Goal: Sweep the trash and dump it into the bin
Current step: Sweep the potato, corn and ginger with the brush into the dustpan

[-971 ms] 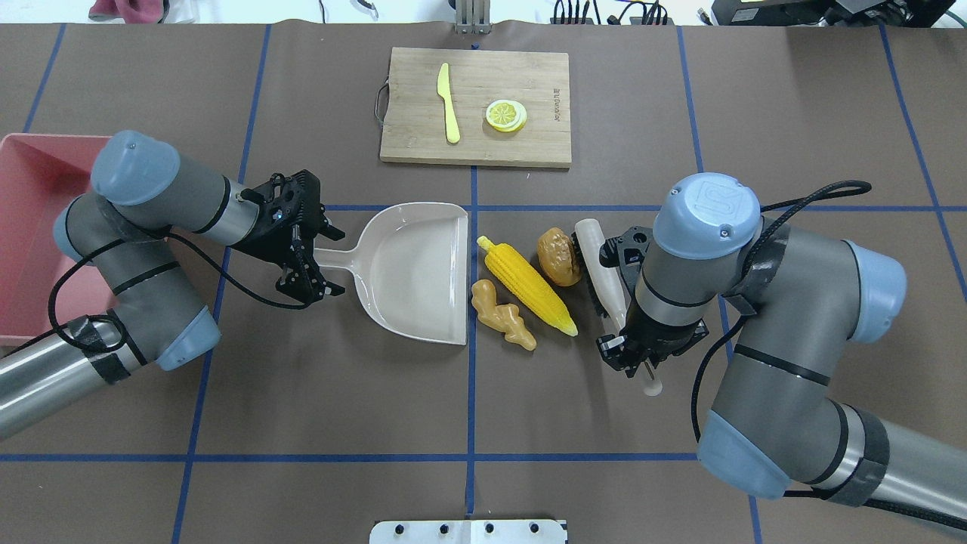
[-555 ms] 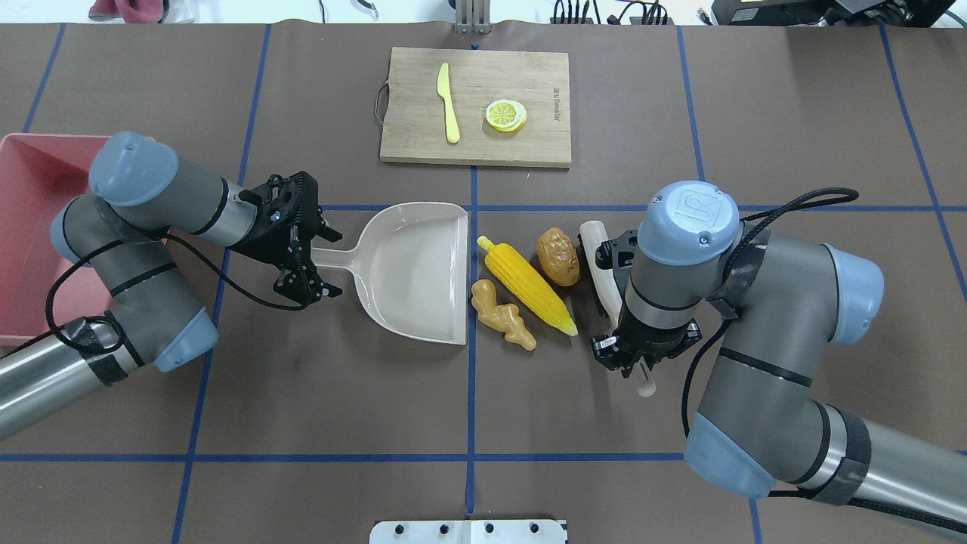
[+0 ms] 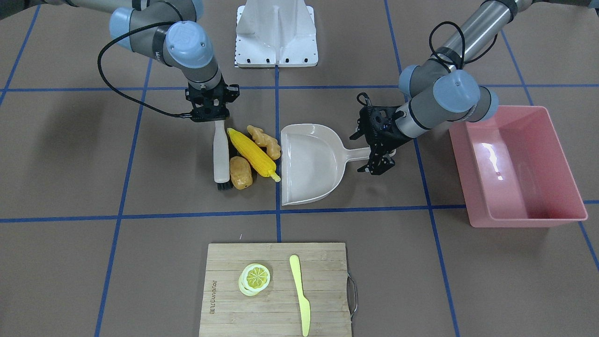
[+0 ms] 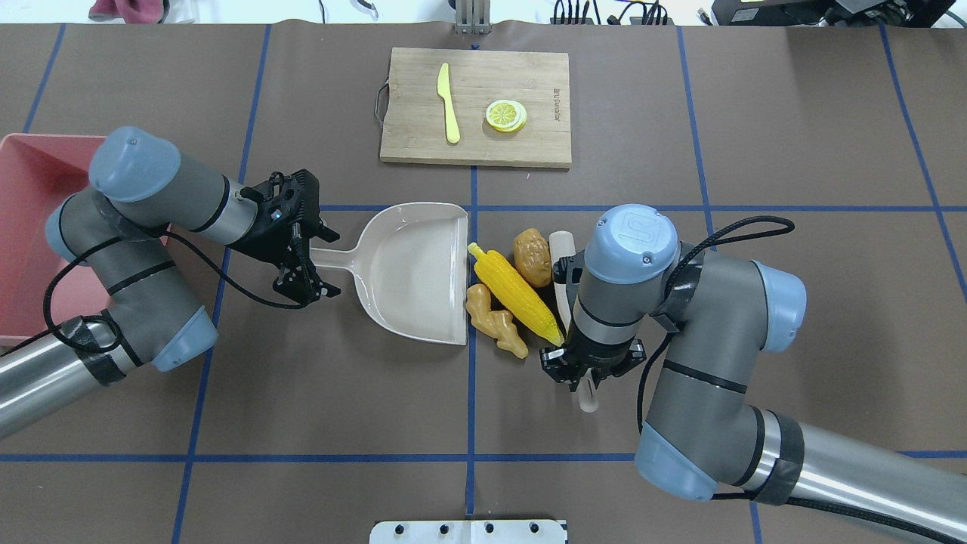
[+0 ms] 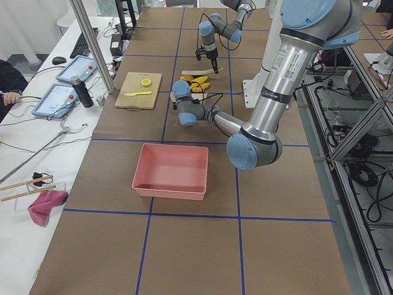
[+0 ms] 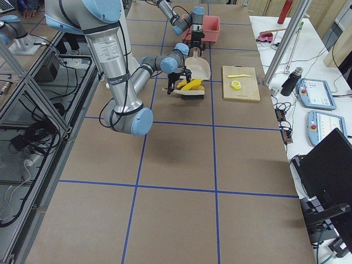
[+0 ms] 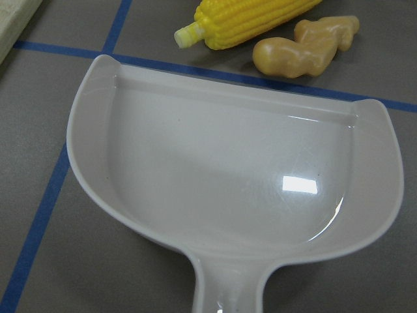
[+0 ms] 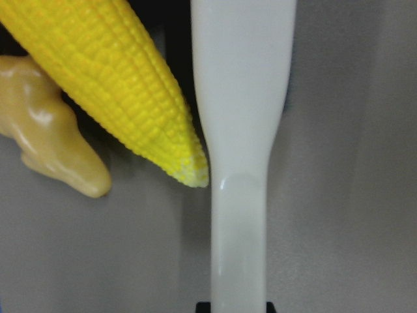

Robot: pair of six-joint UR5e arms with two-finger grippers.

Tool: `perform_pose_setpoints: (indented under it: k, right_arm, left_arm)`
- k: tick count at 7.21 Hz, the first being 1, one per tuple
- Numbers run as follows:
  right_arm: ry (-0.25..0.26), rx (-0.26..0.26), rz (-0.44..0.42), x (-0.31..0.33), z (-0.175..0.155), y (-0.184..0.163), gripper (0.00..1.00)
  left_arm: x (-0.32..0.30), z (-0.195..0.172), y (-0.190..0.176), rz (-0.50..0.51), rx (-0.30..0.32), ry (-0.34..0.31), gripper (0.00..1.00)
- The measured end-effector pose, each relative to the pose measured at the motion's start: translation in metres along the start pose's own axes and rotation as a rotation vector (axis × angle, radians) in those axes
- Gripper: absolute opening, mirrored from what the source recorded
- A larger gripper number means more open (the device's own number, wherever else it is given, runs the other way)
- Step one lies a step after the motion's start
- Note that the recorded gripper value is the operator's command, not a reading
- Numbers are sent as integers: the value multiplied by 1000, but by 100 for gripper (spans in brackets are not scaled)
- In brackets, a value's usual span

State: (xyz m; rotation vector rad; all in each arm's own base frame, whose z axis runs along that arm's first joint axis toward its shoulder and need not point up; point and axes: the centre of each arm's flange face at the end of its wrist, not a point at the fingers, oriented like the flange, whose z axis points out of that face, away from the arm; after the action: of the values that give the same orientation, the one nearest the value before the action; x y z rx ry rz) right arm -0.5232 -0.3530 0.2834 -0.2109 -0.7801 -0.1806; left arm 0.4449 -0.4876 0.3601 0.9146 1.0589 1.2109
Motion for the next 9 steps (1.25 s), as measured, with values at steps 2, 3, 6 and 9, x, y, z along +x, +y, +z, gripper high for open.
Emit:
perform_pose_setpoints:
  k: [2, 3, 6, 9]
  right_arm:
    - [-21, -1, -16, -36, 1, -8, 0]
    - [-32, -1, -25, -56, -2, -11, 0]
    - [-65, 0, -63, -96, -16, -11, 0]
    - [-91, 0, -88, -135, -29, -10, 0]
  left_arm:
    - [-1, -2, -1, -2, -1, -2, 98]
    - [-2, -3, -1, -5, -4, -4, 98]
    - [-3, -3, -3, -6, -4, -3, 98]
    - [-4, 2, -1, -10, -13, -5, 98]
